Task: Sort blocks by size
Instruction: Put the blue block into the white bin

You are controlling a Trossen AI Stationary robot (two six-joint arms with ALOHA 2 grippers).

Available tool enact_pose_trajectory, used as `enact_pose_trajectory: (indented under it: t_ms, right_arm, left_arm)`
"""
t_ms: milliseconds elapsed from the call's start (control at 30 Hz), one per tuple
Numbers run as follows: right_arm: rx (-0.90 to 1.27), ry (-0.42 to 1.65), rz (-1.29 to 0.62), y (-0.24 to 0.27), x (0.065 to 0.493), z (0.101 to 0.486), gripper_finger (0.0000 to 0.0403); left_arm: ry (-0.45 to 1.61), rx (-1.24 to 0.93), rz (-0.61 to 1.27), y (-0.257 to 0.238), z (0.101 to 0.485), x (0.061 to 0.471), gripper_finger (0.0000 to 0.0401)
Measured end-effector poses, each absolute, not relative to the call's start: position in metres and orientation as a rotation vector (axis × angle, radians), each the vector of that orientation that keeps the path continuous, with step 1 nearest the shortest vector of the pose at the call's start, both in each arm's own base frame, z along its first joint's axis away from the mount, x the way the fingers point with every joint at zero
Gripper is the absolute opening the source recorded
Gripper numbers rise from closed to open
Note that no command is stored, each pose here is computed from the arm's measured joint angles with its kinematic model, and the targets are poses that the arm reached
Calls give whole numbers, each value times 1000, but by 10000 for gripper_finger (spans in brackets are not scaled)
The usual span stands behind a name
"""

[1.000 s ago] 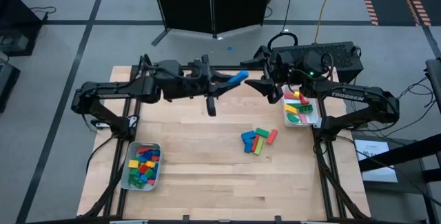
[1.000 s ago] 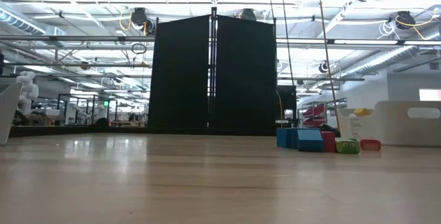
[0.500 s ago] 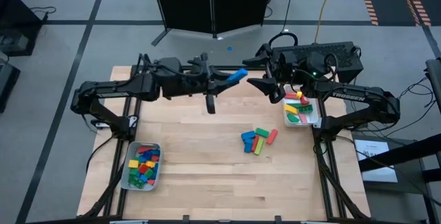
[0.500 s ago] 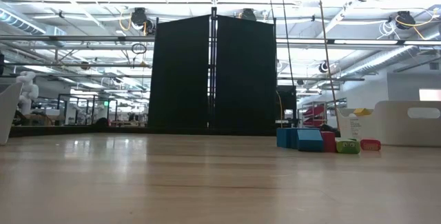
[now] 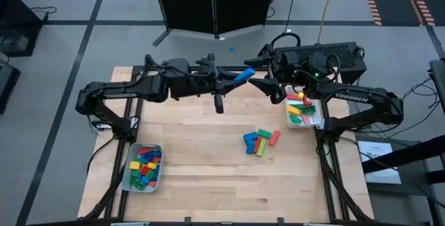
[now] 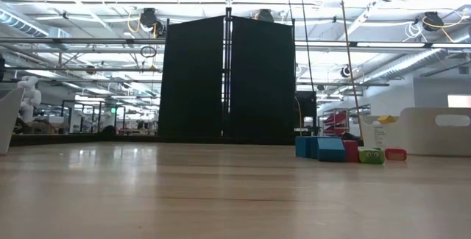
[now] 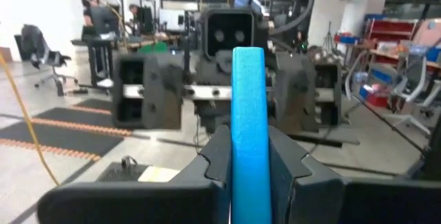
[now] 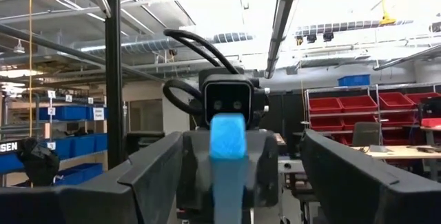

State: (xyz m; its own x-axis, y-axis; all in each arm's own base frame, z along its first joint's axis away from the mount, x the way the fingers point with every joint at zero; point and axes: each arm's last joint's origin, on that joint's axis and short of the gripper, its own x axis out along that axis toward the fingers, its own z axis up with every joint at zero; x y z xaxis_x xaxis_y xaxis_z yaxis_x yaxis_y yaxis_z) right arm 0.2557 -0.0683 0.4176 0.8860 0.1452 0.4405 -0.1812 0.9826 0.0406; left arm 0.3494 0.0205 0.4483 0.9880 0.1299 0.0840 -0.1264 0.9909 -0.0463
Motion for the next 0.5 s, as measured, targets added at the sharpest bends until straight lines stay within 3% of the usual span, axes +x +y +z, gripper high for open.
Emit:
enact_pose_trajectory:
  t_ms: [267, 500]
  right_arm:
    - [72, -456, 170, -68, 256, 418, 227]
    - [49, -431, 170, -68, 257, 416, 123]
  left_arm:
    - [-86, -44, 127, 21, 445, 353, 41]
    - [-90, -42, 127, 21, 446, 353, 41]
